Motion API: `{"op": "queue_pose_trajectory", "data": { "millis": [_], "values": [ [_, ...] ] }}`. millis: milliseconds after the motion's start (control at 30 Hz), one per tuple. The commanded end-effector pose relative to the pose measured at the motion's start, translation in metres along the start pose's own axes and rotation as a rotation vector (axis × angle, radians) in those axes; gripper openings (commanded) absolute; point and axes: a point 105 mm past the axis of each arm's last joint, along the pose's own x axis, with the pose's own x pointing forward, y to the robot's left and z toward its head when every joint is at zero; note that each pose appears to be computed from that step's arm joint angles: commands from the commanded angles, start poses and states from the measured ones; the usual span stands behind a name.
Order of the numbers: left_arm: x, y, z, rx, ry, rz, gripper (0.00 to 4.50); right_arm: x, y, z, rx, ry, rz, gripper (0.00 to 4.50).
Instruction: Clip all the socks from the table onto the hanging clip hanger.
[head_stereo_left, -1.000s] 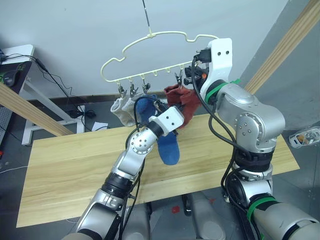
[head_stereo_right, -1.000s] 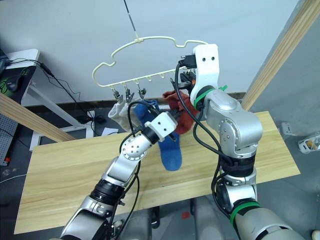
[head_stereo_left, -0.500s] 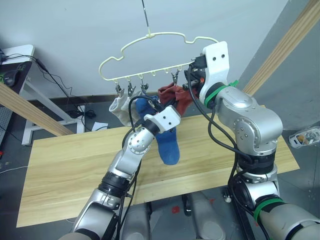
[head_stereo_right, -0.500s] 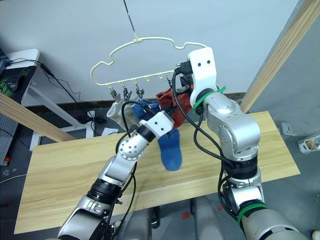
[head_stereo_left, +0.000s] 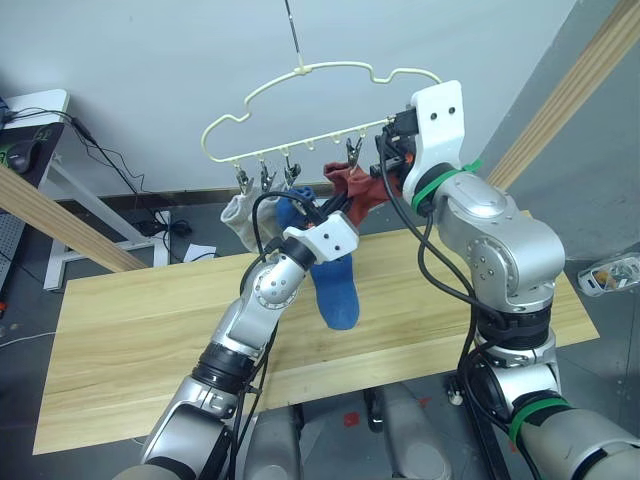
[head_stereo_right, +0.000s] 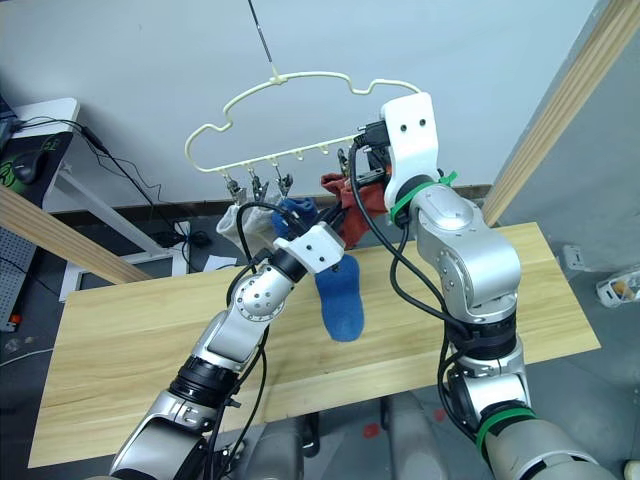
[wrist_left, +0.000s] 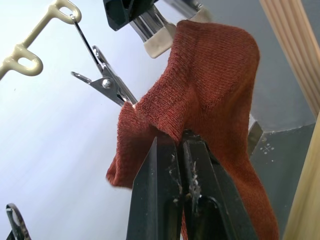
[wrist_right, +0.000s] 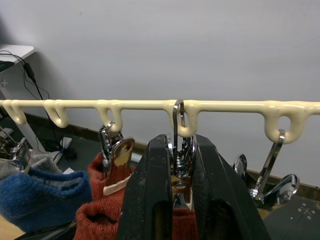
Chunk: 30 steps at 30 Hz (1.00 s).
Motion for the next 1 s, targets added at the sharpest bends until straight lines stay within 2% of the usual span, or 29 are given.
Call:
{"op": "queue_pose_trajectory", "data": {
  "millis": [33,400,600,833,1000],
  "values": [
    [0.002,0.010,0.004,-0.025,-0.015,0.050,0.00,-0.005,0.002,0.009,0.035,-0.032,0.019,0.17],
    [0.005,0.018,-0.009,-0.240,0.071,0.089,0.00,-0.007,0.003,0.013,0.106,-0.018,0.054,0.17],
    [0.009,0.023,0.001,-0.313,0.035,0.086,0.00,-0.008,0.002,0.013,0.111,-0.005,0.070,0.17],
    [0.011,0.013,0.013,-0.385,-0.020,0.040,0.00,-0.008,0.003,0.012,0.114,-0.005,0.076,0.17],
    [0.015,0.015,0.010,-0.529,0.007,0.072,0.00,-0.009,0.006,0.011,0.121,0.000,0.103,0.17]
  ]
}}
